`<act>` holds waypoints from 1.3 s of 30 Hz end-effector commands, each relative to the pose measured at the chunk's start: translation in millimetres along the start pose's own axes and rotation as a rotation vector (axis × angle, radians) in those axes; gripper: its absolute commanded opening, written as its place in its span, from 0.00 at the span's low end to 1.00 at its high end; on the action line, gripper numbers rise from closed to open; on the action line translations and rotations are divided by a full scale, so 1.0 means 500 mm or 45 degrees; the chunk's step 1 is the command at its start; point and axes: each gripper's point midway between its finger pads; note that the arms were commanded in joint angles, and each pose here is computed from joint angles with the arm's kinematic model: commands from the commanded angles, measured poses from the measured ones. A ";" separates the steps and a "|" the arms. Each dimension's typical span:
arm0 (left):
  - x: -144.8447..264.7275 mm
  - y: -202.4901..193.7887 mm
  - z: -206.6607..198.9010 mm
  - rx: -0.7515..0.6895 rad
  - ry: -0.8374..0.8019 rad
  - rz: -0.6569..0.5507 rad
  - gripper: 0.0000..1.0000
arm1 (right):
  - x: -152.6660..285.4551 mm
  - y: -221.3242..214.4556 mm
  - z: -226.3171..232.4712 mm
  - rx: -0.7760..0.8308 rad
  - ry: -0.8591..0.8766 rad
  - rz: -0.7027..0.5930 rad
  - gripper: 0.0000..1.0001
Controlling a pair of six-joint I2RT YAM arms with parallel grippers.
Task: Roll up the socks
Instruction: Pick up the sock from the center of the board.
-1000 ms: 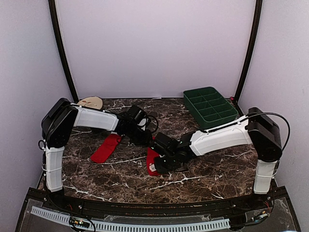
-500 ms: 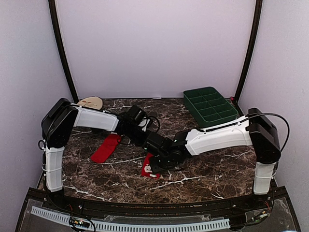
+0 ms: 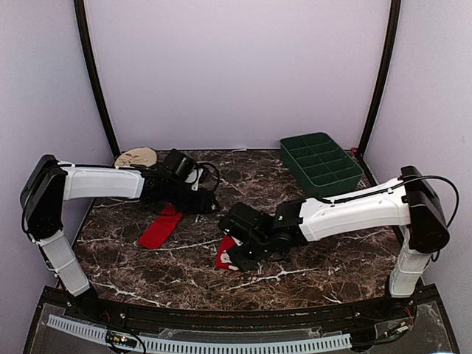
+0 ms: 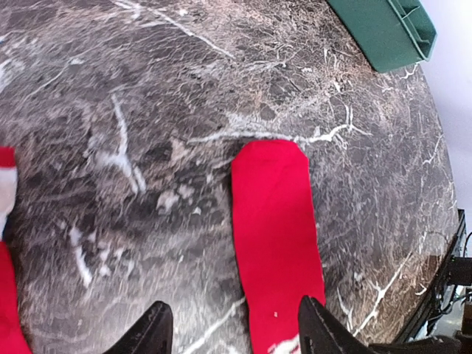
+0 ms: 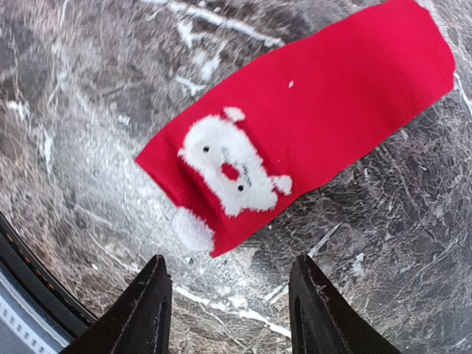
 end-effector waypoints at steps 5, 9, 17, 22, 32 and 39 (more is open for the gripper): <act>0.058 -0.076 0.016 0.127 0.013 -0.036 0.54 | -0.017 -0.036 0.016 0.230 0.028 0.030 0.48; 0.072 -0.099 0.019 0.148 0.012 -0.038 0.49 | -0.030 -0.046 0.026 0.283 0.057 0.056 0.44; 0.080 -0.132 0.009 0.175 -0.055 -0.044 0.49 | -0.054 -0.065 0.037 0.342 0.089 0.094 0.41; 0.083 -0.140 0.009 0.192 -0.067 -0.047 0.49 | -0.067 -0.073 0.040 0.369 0.097 0.111 0.38; 0.088 -0.156 0.010 0.219 -0.074 -0.043 0.48 | -0.092 -0.087 0.037 0.416 0.085 0.139 0.30; 0.091 -0.164 0.012 0.217 -0.077 -0.046 0.48 | -0.109 -0.097 0.028 0.457 0.063 0.160 0.24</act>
Point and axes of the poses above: each gripper's point midway between its finger pads, its own x axis back along the fingers, its own z axis along the line the jaws close on, y = z × x, and after that the axes turned 13 degrees about -x, right-handed
